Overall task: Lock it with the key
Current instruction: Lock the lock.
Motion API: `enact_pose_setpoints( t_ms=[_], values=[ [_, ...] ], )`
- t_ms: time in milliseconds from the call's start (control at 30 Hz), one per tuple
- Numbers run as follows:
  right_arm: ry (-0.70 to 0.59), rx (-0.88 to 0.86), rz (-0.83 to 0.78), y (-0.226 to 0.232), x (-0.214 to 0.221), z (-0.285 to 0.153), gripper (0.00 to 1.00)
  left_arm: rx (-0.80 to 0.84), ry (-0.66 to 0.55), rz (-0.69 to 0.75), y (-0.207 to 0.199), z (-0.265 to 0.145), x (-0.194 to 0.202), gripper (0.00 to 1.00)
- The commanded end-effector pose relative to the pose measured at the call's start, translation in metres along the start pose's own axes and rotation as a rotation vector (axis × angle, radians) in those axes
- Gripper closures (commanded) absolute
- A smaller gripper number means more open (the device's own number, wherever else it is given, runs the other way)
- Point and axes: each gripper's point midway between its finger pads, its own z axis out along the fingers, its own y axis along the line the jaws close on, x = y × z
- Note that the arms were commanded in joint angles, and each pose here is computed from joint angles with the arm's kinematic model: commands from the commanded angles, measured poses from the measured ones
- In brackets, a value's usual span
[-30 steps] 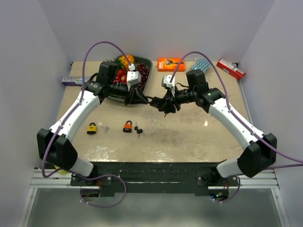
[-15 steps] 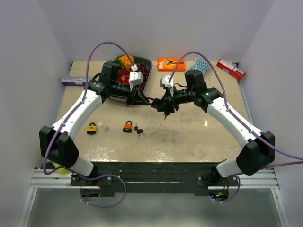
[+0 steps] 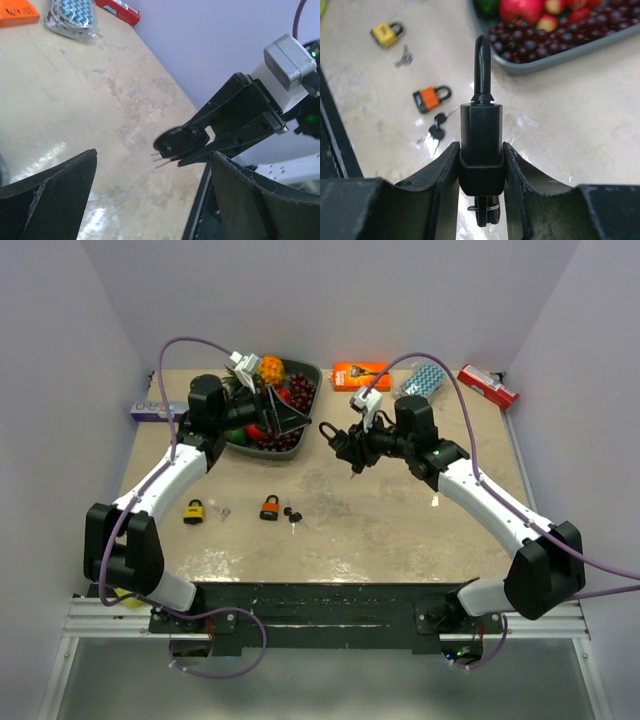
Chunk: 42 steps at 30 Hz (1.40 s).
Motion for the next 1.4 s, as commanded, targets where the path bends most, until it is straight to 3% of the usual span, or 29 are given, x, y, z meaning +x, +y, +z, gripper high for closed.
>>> enact_pose_setpoints(
  t_ms=[0, 167, 400, 767, 1033, 1367],
  values=[
    [-0.327, 0.183, 0.078, -0.022, -0.091, -0.024, 1.00, 0.003, -0.176, -0.220, -0.030, 0.009, -0.026, 0.01],
    [-0.382, 0.218, 0.176, -0.026, -0.094, -0.022, 1.00, -0.068, -0.176, -0.308, -0.024, 0.029, -0.023, 0.01],
    [-0.429, 0.226, 0.186, -0.015, -0.104, -0.016, 1.00, -0.108, -0.128, -0.355, -0.031, 0.061, -0.010, 0.02],
    [-0.462, 0.261, 0.163, -0.001, -0.113, -0.011, 1.00, -0.175, -0.100, -0.447, -0.023, 0.068, 0.006, 0.26],
    [-0.440, 0.349, 0.229, -0.016, -0.111, -0.001, 1.00, -0.195, -0.084, -0.460, -0.021, 0.068, 0.012, 0.27],
    [-0.457, 0.322, 0.256, -0.013, -0.115, 0.004, 1.00, -0.177, -0.072, -0.471, -0.023, 0.069, 0.016, 0.25]
  ],
)
